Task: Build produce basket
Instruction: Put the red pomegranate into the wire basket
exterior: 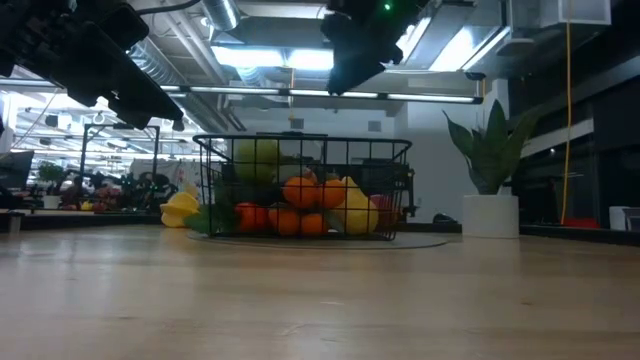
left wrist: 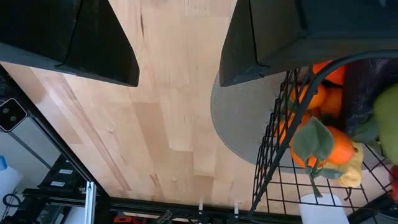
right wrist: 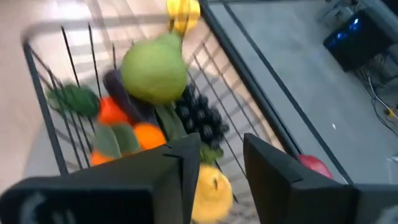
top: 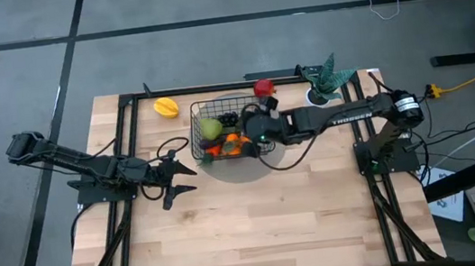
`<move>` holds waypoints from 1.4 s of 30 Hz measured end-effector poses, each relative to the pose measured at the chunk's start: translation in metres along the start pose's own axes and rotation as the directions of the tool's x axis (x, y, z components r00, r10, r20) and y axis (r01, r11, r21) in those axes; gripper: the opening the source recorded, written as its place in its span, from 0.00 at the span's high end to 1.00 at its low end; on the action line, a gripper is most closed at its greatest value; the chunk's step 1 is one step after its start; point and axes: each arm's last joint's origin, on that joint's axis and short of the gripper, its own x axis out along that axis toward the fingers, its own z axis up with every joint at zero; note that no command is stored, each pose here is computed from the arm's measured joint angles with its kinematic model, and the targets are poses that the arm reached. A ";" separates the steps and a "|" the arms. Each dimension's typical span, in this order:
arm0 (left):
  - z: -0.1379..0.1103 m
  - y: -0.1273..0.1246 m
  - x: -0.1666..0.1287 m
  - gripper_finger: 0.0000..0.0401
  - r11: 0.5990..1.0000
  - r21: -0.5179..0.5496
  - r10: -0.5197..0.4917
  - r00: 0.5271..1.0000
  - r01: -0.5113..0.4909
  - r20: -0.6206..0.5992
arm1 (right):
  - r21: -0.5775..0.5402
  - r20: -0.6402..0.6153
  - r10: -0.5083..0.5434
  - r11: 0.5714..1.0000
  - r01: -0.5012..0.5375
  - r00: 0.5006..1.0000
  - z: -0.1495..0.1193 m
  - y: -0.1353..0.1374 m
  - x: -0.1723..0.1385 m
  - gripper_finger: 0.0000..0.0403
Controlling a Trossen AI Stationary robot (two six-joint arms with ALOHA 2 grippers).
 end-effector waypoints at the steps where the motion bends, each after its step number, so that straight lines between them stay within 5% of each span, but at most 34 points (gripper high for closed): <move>1: 0.000 0.000 0.000 0.47 1.000 0.000 0.000 1.000 0.000 0.000 | -0.013 -0.024 -0.008 1.000 0.008 1.000 -0.002 -0.002 0.001 0.71; 8: 0.000 0.000 0.000 0.47 1.000 -0.008 -0.001 1.000 0.001 0.004 | -0.066 -0.077 -0.229 0.972 0.224 0.970 -0.009 -0.022 0.004 0.70; 17: 0.002 0.000 0.000 0.47 1.000 0.022 -0.005 1.000 0.004 0.023 | -0.029 -0.059 -0.324 0.946 0.323 0.944 0.004 -0.084 0.000 0.71; 23: 0.002 0.000 0.000 0.47 0.989 0.146 -0.005 1.000 0.001 0.022 | 0.016 -0.109 -0.261 0.964 0.264 0.959 0.000 -0.127 0.014 0.71; 36: 0.002 0.001 0.000 0.47 0.988 0.143 0.047 0.998 -0.051 0.032 | 0.154 -0.006 -0.127 0.980 0.127 0.992 0.012 -0.240 0.042 0.71; 42: 0.003 0.002 0.000 0.47 0.988 0.142 0.063 0.997 -0.068 0.036 | 0.174 -0.193 0.013 0.985 0.021 0.981 0.017 -0.268 0.066 0.71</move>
